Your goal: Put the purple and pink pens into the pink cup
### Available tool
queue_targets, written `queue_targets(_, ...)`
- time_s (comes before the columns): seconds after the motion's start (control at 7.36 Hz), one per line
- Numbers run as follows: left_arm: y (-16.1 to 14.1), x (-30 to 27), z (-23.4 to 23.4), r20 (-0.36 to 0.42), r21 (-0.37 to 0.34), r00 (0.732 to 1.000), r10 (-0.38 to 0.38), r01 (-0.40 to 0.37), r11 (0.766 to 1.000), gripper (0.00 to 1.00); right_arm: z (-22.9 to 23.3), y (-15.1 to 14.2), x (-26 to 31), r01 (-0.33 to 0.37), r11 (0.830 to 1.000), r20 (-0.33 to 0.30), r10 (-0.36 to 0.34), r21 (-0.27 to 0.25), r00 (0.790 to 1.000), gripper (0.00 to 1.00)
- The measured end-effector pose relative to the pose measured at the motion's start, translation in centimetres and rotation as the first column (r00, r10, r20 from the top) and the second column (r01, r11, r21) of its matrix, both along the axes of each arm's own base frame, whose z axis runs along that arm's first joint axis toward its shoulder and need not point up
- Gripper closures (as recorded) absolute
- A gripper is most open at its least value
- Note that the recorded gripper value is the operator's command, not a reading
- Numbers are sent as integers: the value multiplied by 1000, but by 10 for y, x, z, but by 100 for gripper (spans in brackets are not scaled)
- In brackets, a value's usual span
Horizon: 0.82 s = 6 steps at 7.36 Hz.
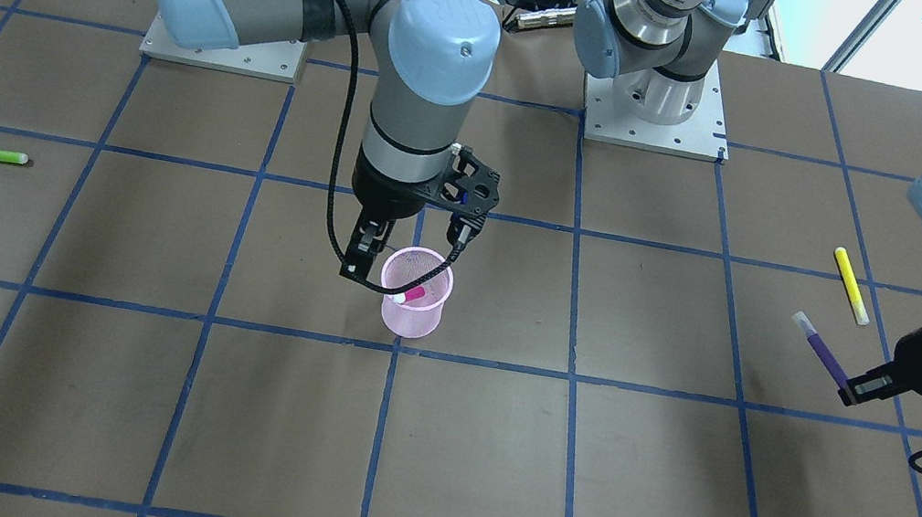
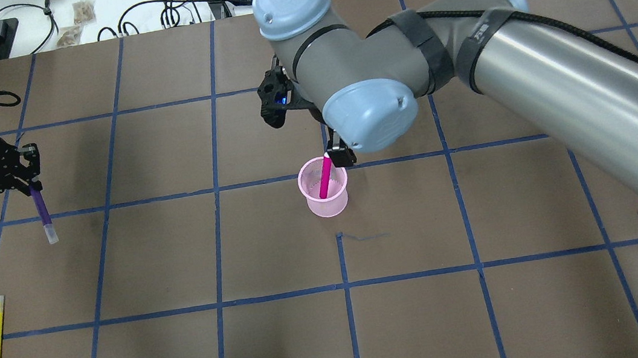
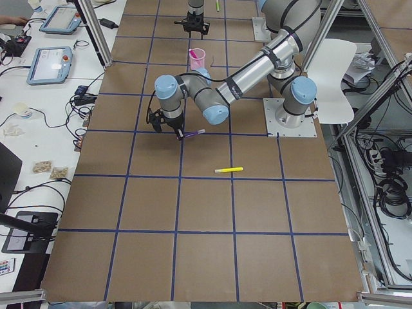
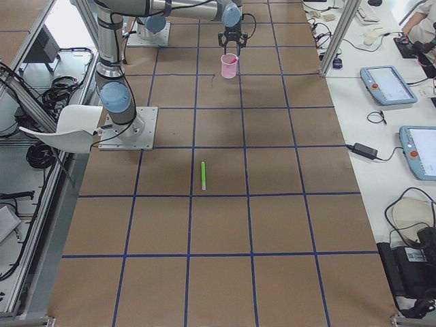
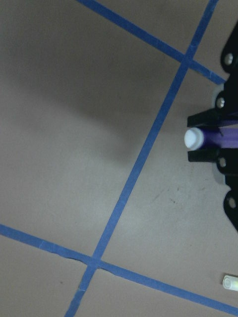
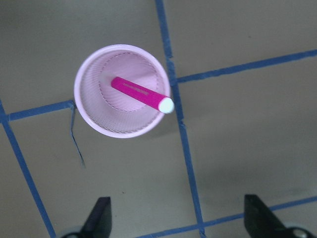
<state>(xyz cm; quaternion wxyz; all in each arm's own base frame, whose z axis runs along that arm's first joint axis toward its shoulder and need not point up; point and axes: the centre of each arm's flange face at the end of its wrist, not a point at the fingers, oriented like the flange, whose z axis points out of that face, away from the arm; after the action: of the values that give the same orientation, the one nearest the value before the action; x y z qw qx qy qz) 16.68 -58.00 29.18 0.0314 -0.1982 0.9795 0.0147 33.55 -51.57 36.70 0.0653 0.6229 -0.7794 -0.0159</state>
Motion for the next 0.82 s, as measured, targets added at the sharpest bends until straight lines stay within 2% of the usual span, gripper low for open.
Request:
queue_targets(0.27, -19, -53, 43, 40, -78, 998, -55, 58, 995, 100, 63, -18, -73, 141, 988, 116, -134, -57, 984, 0)
queue_targets(0.41, -26, -91, 61, 51, -118, 997, -55, 60, 991, 100, 91, -16, -108, 219, 974, 154, -207, -66, 966, 0)
queue_targets(0.54, -30, -135, 75, 54, -160, 998, -40, 49, 986, 100, 113, -7, -136, 319, 946, 186, -305, -52, 934, 0)
queue_targets(0.68, -31, -178, 84, 52, -201, 998, -24, 34, 979, 100, 131, 3, -154, 462, 886, 218, -445, -36, 869, 0)
queue_targets(0.82, -31, -218, 88, 40, -234, 999, 1, 9, 972, 100, 143, 11, -165, 621, 784, 245, -599, -19, 763, 0)
